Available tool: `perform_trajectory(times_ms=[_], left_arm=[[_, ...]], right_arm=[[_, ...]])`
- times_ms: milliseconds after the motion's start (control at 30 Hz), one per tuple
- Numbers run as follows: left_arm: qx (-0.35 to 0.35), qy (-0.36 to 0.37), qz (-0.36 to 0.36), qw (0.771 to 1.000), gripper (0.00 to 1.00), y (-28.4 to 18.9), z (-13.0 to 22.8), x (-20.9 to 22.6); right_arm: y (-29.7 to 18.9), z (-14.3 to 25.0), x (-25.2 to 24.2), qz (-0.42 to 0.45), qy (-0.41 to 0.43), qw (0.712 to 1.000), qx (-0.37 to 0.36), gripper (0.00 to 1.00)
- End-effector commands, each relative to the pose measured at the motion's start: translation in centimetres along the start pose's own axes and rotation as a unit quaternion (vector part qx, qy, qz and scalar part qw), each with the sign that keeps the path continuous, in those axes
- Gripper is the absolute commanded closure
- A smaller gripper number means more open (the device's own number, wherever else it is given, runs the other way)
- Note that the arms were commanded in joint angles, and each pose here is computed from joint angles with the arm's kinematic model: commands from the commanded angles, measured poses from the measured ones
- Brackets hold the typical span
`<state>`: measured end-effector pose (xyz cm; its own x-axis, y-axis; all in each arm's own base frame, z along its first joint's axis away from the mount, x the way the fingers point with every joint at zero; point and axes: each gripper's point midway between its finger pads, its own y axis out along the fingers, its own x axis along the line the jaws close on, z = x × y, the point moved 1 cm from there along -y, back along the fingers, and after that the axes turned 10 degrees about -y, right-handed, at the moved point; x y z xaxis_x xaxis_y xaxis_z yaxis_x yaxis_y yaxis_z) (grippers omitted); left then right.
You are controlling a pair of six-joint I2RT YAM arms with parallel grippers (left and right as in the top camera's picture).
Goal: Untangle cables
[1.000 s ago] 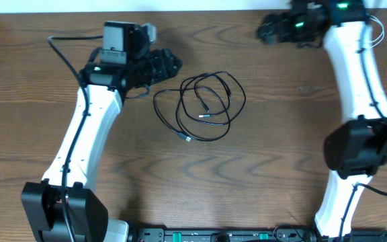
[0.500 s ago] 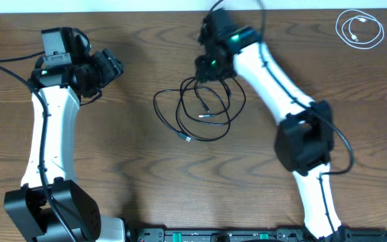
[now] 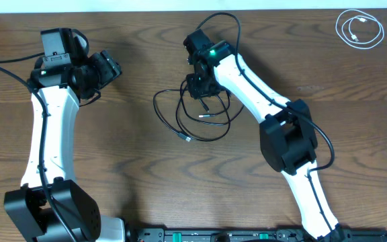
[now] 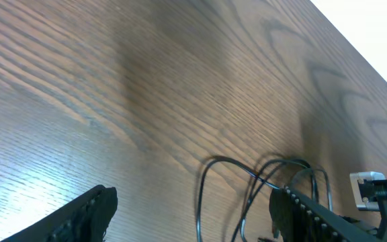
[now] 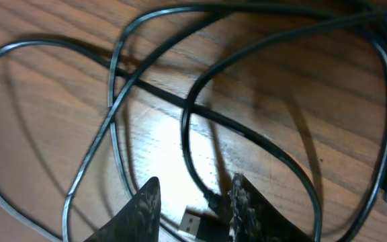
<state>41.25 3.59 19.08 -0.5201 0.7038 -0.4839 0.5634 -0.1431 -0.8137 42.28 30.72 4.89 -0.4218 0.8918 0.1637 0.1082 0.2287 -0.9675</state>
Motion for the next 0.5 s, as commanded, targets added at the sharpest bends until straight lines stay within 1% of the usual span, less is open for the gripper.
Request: perform_trajectory(times_ms=[0, 100, 167, 233, 300, 333, 367, 400, 433, 467], left_arm=[[-0.023, 0.006, -0.021, 0.999, 0.22, -0.4, -0.9, 0.6], [-0.025, 0.007, -0.020, 0.999, 0.22, -0.4, -1.0, 0.6], [-0.028, 0.007, -0.018, 0.999, 0.22, -0.4, -1.2, 0.5], [-0.032, 0.009, -0.015, 0.999, 0.22, -0.4, -1.4, 0.3], [-0.032, 0.009, -0.015, 0.999, 0.21, -0.4, -1.4, 0.4], [-0.032, 0.009, -0.015, 0.999, 0.20, -0.4, -1.4, 0.4], [-0.032, 0.009, -0.015, 0.999, 0.17, -0.4, -1.4, 0.3], [-0.032, 0.009, -0.015, 0.999, 0.16, -0.4, -1.4, 0.3], [-0.032, 0.009, -0.015, 0.999, 0.16, -0.4, -1.3, 0.3], [-0.031, 0.009, -0.014, 0.999, 0.16, -0.4, -1.3, 0.3]], right_arm=[[2.1, -0.1, -0.5, 0.036, 0.009, 0.999, -0.002, 0.74], [4.0, -0.7, -0.6, 0.034, 0.008, 0.999, -0.012, 0.77], [4.5, -1.1, -0.6, 0.032, 0.008, 0.999, -0.020, 0.88], [4.6, -1.3, -0.5, 0.031, 0.007, 0.999, -0.024, 0.90], [4.6, -1.4, -0.4, 0.030, 0.005, 0.999, -0.026, 0.99], [4.3, -1.6, -0.1, 0.024, 0.003, 0.999, -0.029, 0.99], [3.6, -1.8, 0.6, 0.005, -0.006, 0.999, -0.032, 0.99], [2.6, -2.1, 1.2, -0.013, -0.011, 0.999, -0.035, 0.99], [0.8, -2.5, 1.9, -0.034, -0.013, 0.998, -0.044, 0.99], [-2.3, -3.2, 2.6, -0.061, -0.015, 0.996, -0.061, 0.99]])
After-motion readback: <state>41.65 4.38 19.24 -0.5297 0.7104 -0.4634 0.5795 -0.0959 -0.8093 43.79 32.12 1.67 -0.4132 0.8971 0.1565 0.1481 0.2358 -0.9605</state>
